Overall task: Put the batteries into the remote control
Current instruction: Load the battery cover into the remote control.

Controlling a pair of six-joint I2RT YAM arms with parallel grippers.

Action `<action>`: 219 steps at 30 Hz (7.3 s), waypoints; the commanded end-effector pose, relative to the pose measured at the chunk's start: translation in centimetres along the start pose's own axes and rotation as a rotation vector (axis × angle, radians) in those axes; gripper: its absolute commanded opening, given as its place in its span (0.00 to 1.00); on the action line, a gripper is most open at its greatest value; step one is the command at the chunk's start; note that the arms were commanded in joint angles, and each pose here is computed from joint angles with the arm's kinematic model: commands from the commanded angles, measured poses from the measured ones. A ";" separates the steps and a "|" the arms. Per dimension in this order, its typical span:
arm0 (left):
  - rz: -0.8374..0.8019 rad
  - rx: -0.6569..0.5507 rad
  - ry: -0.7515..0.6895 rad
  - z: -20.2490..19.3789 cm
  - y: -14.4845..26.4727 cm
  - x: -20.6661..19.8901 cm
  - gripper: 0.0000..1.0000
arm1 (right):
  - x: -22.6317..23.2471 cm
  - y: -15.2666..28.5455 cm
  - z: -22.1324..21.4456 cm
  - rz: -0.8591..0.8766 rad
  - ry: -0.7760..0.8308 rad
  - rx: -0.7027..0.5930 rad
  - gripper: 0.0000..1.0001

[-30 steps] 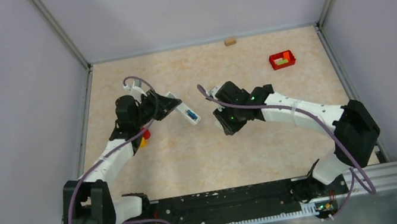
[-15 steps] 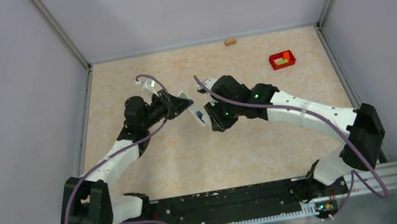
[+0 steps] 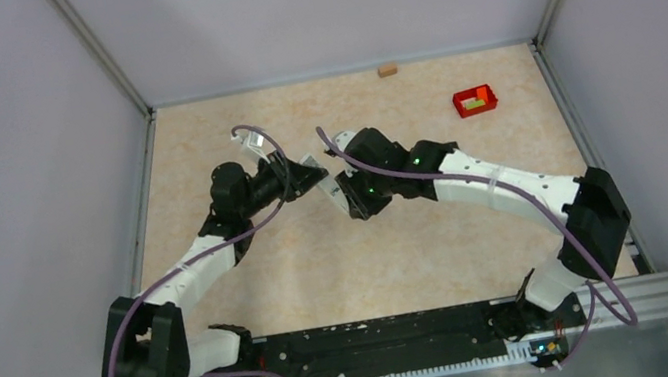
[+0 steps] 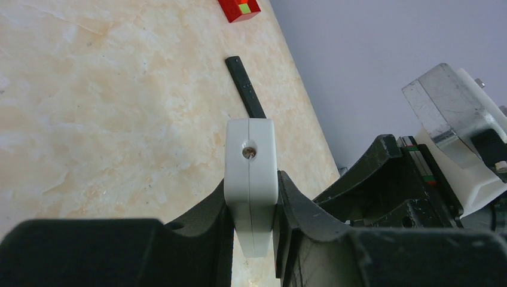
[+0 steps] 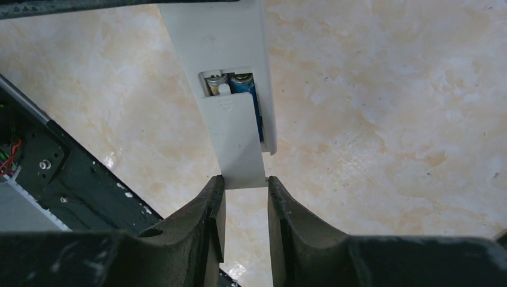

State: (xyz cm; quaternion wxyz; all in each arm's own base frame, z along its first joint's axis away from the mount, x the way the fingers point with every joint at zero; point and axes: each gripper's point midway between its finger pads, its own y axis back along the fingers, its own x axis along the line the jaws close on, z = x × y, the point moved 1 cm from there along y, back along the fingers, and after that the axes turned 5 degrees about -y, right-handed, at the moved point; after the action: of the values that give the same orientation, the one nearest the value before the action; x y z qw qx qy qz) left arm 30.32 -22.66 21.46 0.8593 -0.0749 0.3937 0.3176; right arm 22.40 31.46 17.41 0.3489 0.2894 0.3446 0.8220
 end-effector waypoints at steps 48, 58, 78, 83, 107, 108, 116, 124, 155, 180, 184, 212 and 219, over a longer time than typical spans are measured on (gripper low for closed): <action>-0.028 -0.045 -0.030 1.9 0.1 -1.8 0.00 | 1.0 -0.3 1.0 -0.003 0.001 0.003 0.18; -0.064 -0.022 -0.038 1.6 0.1 -2.3 0.00 | 1.4 -0.4 1.8 0.008 0.002 -0.024 0.18; -0.082 0.005 -0.010 1.2 0.1 -2.6 0.00 | 1.4 -0.7 3.7 -0.014 0.002 -0.066 0.18; -0.091 0.015 0.025 0.9 0.1 -2.7 0.00 | 1.7 -0.8 4.1 -0.006 -0.012 -0.076 0.18; -0.153 0.003 -0.022 0.4 0.5 -3.4 0.00 | 4.0 0.4 4.6 0.162 -0.027 -0.089 0.20; -0.156 0.004 -0.024 0.4 0.6 -3.4 0.00 | 3.9 0.4 4.6 0.161 -0.032 -0.091 0.20; -0.191 -0.003 -0.030 0.4 0.9 -4.1 0.00 | 3.2 0.8 5.0 0.179 -0.081 -0.113 0.20; -0.213 -0.002 0.003 0.1 1.0 -4.3 0.00 | 3.0 0.5 5.7 0.170 -0.103 -0.121 0.21; -0.176 0.037 0.233 2.9 0.8 -4.3 0.00 | 0.9 1.9 6.6 0.023 -0.175 -0.160 0.30; -0.149 -0.027 0.368 4.1 0.6 -2.2 0.00 | 0.2 6.0 7.9 0.183 -0.535 -0.341 0.59; -0.158 -0.045 0.372 4.3 0.7 -2.1 0.00 | 0.5 6.7 7.6 0.241 -0.639 -0.397 0.75; -0.239 -0.102 0.389 5.3 1.8 -4.1 0.00 | 2.3 5.7 8.6 0.602 -0.977 -0.535 0.68; -0.270 -0.120 0.418 5.9 2.2 -4.9 0.00 | 2.5 5.5 8.4 0.638 -0.981 -0.536 0.39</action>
State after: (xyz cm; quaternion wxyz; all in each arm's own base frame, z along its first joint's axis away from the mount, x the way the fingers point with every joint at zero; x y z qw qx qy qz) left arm 31.08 -21.31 26.53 0.7692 -0.2105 0.5599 0.2248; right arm 24.75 33.14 24.77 0.3025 0.6309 -0.1416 0.7003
